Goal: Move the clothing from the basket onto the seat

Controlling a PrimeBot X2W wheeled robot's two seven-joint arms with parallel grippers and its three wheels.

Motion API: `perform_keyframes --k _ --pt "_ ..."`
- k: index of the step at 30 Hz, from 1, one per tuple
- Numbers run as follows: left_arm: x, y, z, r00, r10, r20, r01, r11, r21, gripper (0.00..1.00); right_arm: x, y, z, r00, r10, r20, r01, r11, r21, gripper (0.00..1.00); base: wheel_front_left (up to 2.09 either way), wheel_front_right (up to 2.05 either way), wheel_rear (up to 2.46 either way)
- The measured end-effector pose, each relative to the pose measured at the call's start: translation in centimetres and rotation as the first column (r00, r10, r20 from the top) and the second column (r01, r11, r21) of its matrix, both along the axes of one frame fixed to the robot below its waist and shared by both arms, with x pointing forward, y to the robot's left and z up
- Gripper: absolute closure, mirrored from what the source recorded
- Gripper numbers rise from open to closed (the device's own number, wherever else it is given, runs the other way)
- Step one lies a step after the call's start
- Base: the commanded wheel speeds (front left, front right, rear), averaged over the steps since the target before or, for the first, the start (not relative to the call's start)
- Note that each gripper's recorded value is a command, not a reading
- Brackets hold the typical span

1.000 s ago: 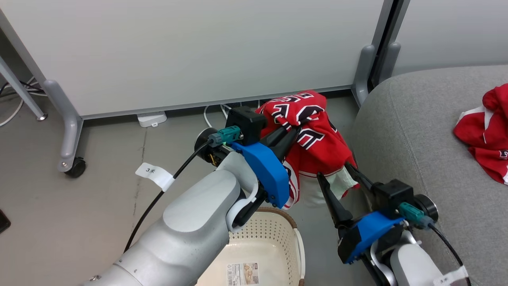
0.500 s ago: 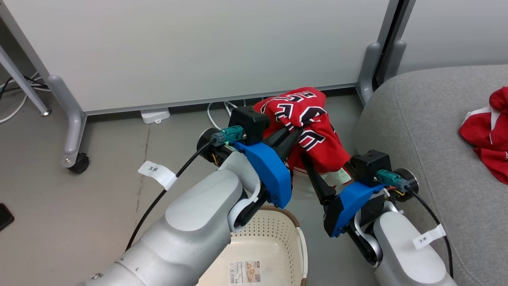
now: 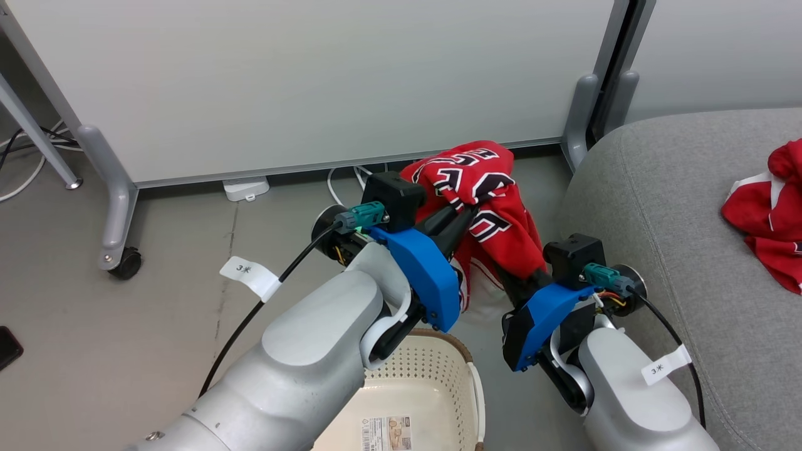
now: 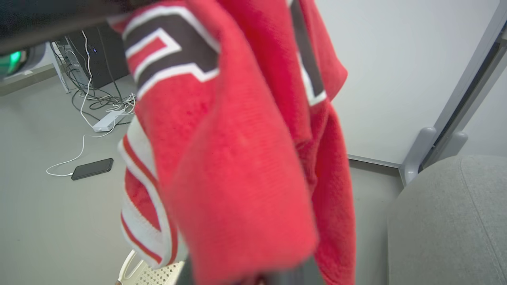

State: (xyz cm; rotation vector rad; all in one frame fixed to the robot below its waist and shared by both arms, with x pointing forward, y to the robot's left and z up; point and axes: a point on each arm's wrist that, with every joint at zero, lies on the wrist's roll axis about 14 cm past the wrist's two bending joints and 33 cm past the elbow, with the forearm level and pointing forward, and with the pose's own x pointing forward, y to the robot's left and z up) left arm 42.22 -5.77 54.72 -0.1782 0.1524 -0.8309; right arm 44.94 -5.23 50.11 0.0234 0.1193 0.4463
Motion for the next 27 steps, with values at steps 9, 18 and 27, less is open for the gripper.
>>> perform_keyframes --k 9,18,27 --pt "-0.17 -0.31 -0.03 1.0 -0.009 0.002 0.009 1.0 0.008 1.0 -0.12 -0.47 0.06 1.0 -0.013 0.006 0.013 1.0 0.01 1.0 0.0 0.0 0.0" --pt "-0.19 -0.39 0.01 1.0 -0.008 0.005 0.008 1.0 0.005 0.14 -0.26 -0.61 0.0 1.0 -0.018 0.004 0.017 1.0 0.022 1.0 0.0 0.0 0.0" --pt "-0.13 -0.23 0.23 1.0 0.001 0.016 -0.001 1.0 -0.005 0.0 -0.26 -0.9 0.03 1.0 -0.026 0.005 0.026 0.999 0.025 1.0 0.0 0.0 0.0"
